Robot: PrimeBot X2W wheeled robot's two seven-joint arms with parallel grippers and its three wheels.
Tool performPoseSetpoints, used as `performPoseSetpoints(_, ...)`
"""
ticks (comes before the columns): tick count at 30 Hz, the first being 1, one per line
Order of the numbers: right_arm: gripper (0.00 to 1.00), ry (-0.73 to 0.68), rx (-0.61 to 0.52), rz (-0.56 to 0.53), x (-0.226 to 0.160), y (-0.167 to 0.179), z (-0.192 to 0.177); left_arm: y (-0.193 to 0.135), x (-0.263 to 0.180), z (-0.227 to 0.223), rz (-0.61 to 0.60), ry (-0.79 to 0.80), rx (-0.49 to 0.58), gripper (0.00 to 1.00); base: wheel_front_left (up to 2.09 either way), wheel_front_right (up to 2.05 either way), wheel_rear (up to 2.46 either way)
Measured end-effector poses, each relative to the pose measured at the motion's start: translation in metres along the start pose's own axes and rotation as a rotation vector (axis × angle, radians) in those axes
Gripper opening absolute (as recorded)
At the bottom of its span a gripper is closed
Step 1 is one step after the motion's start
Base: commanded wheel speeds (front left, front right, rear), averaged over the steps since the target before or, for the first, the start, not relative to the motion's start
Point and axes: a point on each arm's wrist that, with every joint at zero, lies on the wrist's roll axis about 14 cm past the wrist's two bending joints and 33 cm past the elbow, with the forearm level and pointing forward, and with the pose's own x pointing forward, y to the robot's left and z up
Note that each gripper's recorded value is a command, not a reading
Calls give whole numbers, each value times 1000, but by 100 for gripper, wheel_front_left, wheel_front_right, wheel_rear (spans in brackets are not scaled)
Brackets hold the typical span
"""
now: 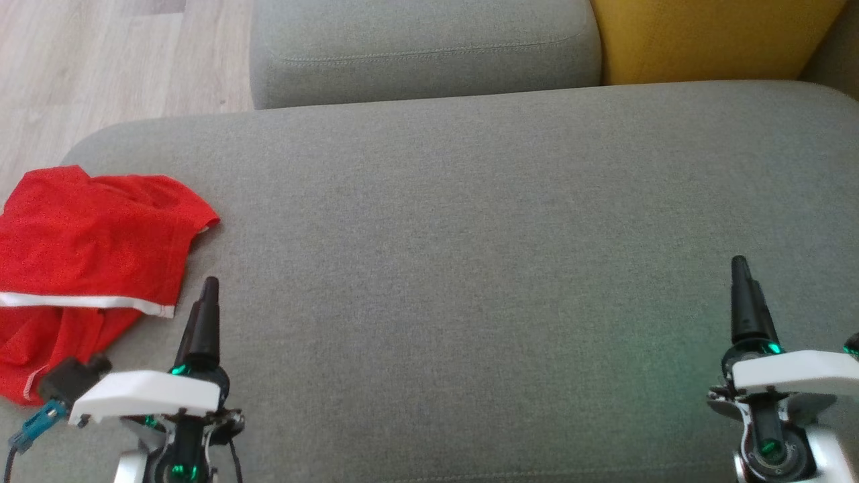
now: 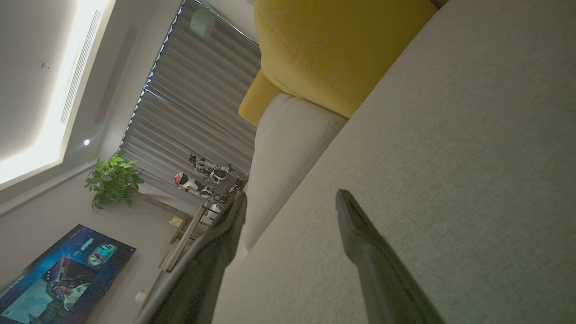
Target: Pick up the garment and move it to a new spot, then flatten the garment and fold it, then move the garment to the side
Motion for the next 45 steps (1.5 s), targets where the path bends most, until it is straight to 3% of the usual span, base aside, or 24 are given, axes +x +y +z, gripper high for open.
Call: performPoseSetpoints(45,100,10,-648,90,-2,17,-17,-18,3,-16,-49,-1,676,100,0,0,0)
